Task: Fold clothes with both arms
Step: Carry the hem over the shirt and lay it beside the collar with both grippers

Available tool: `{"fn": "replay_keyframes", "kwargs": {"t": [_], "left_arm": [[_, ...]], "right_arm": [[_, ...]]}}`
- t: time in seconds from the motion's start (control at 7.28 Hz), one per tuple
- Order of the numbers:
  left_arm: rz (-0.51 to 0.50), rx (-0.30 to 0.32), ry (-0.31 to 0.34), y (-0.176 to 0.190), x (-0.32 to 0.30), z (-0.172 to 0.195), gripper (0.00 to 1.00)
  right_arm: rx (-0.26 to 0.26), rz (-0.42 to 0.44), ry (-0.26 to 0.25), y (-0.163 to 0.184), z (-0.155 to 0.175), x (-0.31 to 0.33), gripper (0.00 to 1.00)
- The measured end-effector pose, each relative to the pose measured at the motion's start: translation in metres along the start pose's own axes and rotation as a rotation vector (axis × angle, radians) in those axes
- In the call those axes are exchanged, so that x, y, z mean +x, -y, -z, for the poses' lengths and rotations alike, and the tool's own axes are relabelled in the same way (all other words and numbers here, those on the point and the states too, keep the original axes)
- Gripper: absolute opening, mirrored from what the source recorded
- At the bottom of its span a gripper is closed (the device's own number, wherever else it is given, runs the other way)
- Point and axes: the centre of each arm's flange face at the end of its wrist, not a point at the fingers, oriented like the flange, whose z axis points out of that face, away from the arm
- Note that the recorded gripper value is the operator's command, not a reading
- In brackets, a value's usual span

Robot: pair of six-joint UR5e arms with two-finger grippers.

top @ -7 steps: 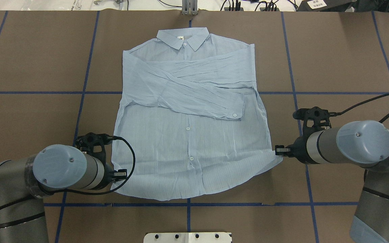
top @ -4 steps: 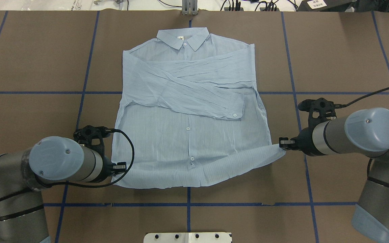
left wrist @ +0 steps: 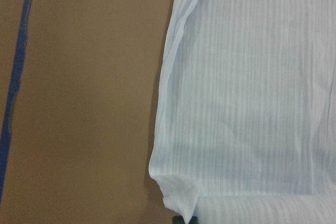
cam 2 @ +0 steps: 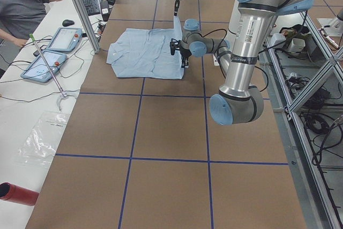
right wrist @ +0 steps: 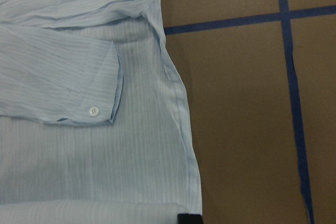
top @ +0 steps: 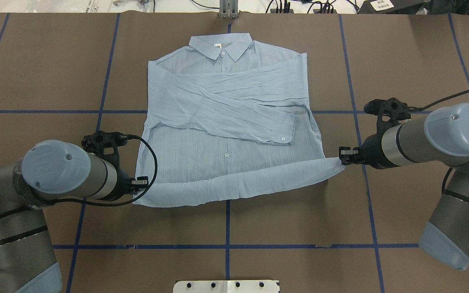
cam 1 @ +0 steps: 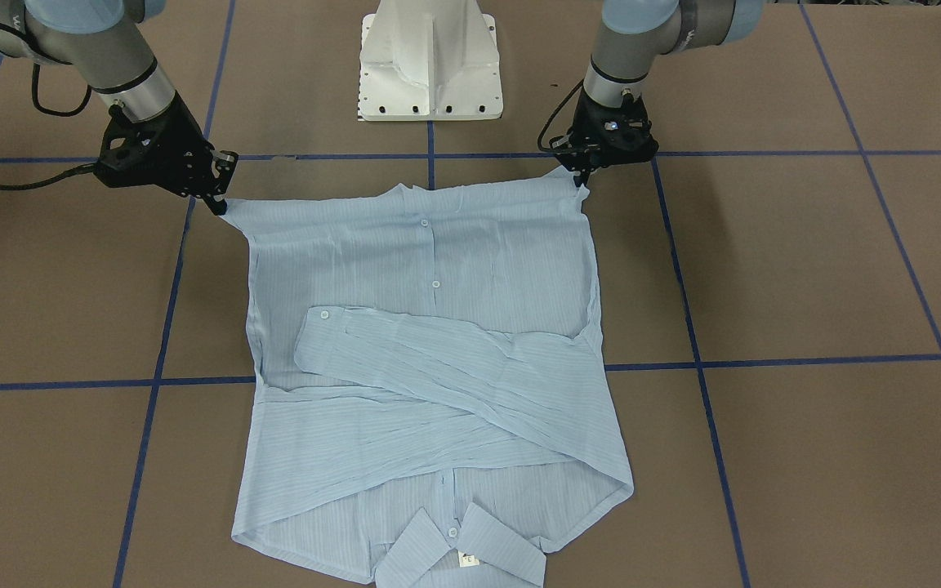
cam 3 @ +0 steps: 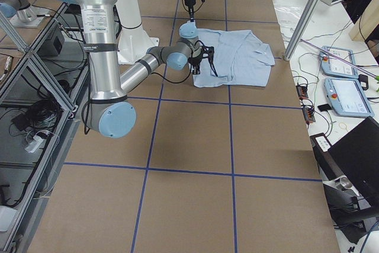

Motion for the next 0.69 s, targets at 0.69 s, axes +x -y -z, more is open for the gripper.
{"fn": "replay_keyframes", "kwargs": {"t": [0.69], "left_arm": [[0.000,0.122,-0.034,0.106,0.004,0.041,0.00]], "right_arm": [[0.055,-0.063,0.055,0.114,0.027,-0.027,0.00]]}}
